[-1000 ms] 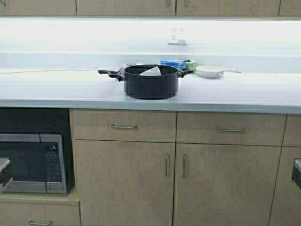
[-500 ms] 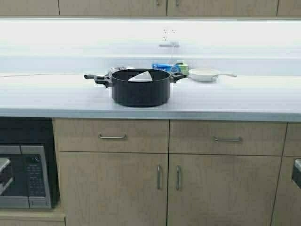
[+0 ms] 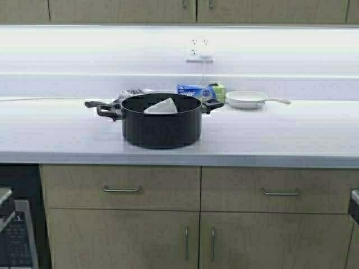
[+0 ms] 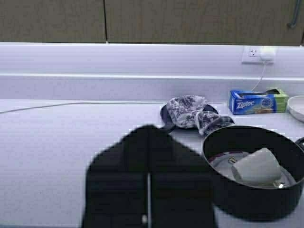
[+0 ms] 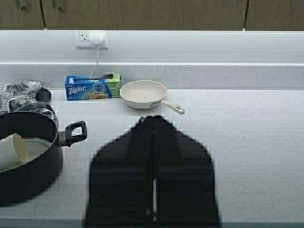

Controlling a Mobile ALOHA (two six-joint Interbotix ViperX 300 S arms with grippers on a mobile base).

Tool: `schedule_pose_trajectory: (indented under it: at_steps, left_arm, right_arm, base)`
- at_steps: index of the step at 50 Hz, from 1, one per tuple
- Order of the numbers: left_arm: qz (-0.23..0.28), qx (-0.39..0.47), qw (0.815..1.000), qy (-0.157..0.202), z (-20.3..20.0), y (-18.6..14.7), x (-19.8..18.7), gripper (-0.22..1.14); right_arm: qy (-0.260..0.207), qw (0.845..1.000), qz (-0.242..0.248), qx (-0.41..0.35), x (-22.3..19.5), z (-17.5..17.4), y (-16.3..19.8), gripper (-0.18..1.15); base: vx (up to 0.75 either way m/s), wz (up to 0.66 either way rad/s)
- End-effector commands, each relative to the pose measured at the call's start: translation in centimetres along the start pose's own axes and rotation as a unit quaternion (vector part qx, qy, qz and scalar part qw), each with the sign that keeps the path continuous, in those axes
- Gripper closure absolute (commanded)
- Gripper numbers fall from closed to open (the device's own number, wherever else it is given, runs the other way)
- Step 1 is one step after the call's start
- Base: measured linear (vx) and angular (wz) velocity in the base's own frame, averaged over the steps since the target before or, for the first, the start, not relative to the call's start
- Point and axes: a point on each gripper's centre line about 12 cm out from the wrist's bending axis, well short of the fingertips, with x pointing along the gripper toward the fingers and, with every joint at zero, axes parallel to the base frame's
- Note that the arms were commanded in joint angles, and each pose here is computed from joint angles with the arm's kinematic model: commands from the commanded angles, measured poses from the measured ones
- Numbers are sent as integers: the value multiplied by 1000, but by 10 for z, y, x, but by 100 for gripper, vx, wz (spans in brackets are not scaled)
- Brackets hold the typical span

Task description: Open the cabinet, put the pot inside, then close it

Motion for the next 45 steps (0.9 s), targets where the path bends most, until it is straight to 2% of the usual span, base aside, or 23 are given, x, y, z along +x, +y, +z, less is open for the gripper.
schedule_pose_trajectory:
  at_steps: [1, 28, 34, 41, 45]
  left_arm:
    - [1, 1, 1000, -11, 8, 0, 4, 89]
    - [0, -10, 1000, -22, 9, 0, -5, 89]
    - [-21, -14, 1000, -18, 9, -8, -2, 87]
    - [-34, -14, 999, -9, 4, -14, -2, 79]
    - [-34, -12, 999, -7, 3, -14, -1, 67]
  right_arm:
    - [-2, 1000, 1, -2, 3, 4, 0, 91]
    - [7, 1000, 4, -1, 7, 2, 1, 91]
    - [6, 1000, 6, 5, 6, 1, 2, 90]
    - [3, 1000, 7, 9, 3, 1, 2, 87]
    - [1, 1000, 7, 9, 3, 2, 2, 82]
  base:
    - [32, 2]
    - [27, -1]
    - [25, -6]
    - [18, -4]
    - [15, 0]
